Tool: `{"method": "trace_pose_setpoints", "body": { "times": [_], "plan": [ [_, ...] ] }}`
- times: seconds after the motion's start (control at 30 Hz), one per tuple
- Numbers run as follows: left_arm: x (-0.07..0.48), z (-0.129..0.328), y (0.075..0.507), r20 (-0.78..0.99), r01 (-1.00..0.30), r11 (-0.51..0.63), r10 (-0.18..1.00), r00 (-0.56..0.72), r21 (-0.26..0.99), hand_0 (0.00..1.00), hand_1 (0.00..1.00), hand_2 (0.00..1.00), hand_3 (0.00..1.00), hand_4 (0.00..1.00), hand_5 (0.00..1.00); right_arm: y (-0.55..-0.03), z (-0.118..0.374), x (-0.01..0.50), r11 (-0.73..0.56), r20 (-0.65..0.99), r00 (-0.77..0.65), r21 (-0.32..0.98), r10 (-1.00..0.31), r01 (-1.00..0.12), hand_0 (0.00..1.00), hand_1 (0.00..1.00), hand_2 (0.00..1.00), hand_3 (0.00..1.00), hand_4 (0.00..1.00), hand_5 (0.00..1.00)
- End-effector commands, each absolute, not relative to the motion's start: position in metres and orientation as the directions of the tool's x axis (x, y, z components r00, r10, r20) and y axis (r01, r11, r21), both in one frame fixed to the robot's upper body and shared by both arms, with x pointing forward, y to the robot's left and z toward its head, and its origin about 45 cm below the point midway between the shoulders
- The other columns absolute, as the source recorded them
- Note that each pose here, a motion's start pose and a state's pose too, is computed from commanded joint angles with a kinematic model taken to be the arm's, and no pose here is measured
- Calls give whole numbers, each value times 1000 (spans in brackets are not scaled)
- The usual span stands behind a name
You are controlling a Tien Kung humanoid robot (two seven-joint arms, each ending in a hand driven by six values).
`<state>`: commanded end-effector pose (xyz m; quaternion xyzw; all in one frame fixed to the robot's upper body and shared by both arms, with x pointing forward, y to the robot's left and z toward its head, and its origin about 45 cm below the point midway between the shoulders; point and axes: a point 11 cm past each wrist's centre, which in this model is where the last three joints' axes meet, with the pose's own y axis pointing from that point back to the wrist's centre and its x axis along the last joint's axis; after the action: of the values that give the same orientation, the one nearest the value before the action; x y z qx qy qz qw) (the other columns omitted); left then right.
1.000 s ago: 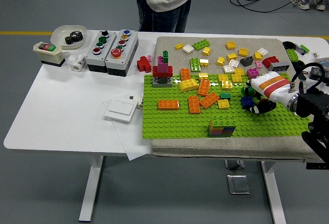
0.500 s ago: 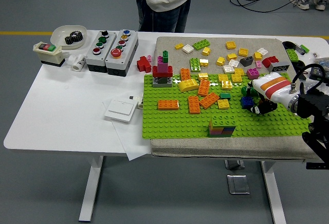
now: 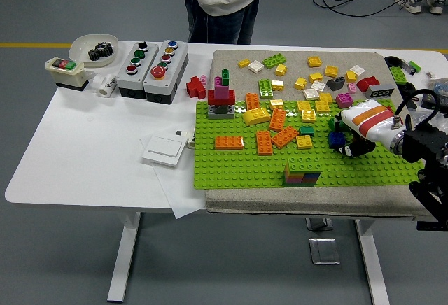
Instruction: Pick up the brick,pile it on top of brick,press brick,pick up the brick,pile it on top of brick,press brick
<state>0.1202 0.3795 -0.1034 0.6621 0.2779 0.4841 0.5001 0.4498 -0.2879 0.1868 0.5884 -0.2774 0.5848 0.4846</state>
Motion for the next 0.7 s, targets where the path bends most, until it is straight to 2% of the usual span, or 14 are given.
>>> {"method": "trace_pose_setpoints", "body": {
  "times": [0.7],
  "plan": [
    [122, -103, 381, 367, -120, -348, 852, 373, 930, 679, 724, 731, 595, 688, 664, -280, 206, 448, -426, 969, 103, 193, 226, -884, 310, 173, 210, 501, 799, 425]
  ]
}}
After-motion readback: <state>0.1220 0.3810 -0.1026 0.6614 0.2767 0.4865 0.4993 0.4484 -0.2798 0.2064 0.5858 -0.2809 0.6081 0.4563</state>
